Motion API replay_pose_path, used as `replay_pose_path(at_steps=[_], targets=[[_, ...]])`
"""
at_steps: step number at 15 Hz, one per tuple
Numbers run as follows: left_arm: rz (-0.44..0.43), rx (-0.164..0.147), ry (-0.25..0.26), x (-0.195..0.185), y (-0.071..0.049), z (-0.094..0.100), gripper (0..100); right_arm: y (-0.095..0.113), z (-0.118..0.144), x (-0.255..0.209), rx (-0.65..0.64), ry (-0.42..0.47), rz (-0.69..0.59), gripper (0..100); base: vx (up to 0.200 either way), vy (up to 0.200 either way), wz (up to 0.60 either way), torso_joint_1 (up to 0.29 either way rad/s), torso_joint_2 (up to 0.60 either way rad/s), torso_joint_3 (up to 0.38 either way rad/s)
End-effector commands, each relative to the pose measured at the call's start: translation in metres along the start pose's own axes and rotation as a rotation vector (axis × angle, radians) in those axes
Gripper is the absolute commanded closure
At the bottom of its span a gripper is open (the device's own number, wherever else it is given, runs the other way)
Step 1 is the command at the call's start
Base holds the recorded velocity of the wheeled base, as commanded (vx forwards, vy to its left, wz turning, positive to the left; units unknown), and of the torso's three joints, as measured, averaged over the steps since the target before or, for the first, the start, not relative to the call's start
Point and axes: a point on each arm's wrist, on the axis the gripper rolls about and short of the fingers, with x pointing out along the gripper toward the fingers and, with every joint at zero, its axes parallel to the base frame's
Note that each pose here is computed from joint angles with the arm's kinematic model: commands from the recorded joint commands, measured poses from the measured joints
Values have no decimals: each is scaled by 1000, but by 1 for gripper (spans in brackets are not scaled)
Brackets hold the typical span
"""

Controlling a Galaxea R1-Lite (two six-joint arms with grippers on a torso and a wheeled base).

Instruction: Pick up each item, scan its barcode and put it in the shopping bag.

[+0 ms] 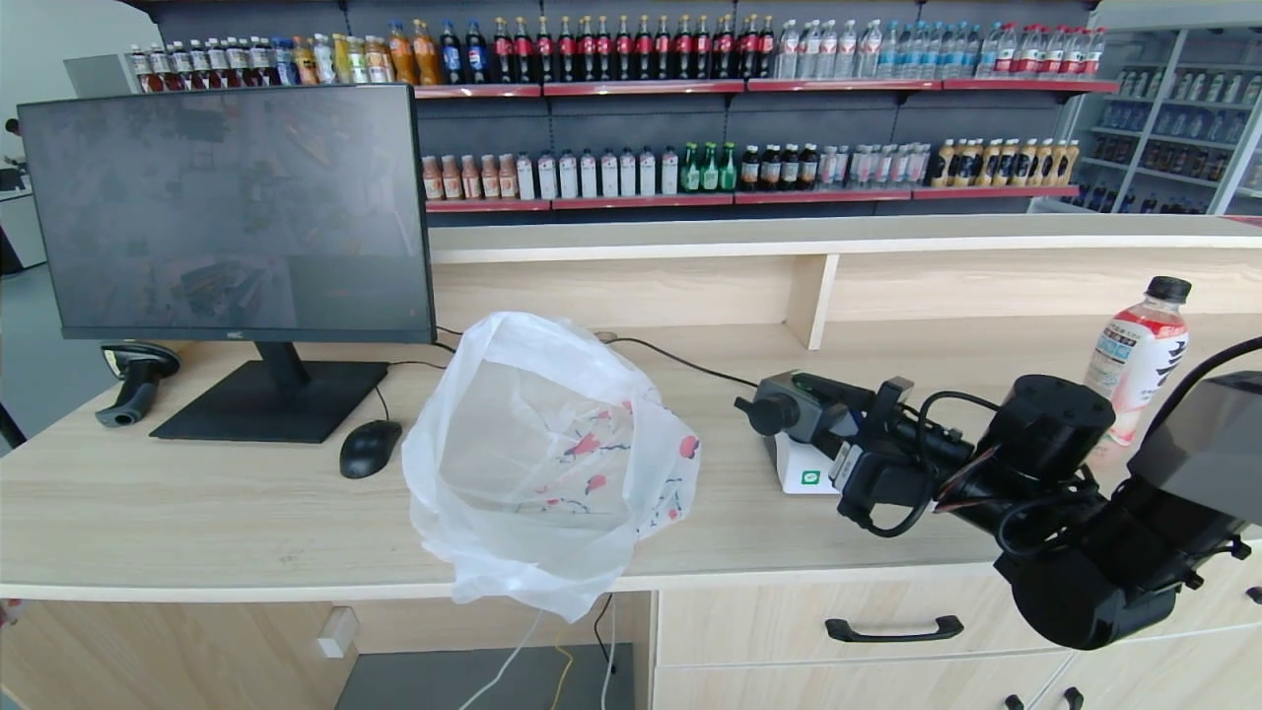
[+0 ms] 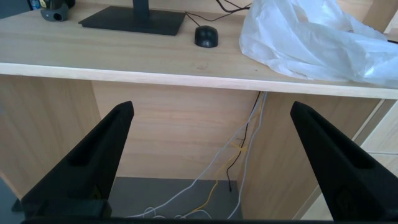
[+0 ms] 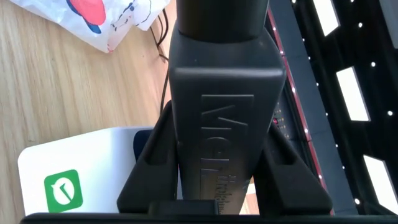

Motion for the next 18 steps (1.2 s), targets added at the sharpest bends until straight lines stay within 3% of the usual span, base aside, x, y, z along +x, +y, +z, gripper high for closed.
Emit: replay_pose_path(at_steps=[1, 18], targets=[[0, 0, -1, 0, 0, 0, 0, 0, 0, 0, 0, -1, 1, 100, 0, 0, 0, 0, 0, 0], [0, 0, 1, 0, 0, 0, 0, -10, 10, -8, -8, -18, -12, 100, 0, 0, 0, 0, 0, 0]])
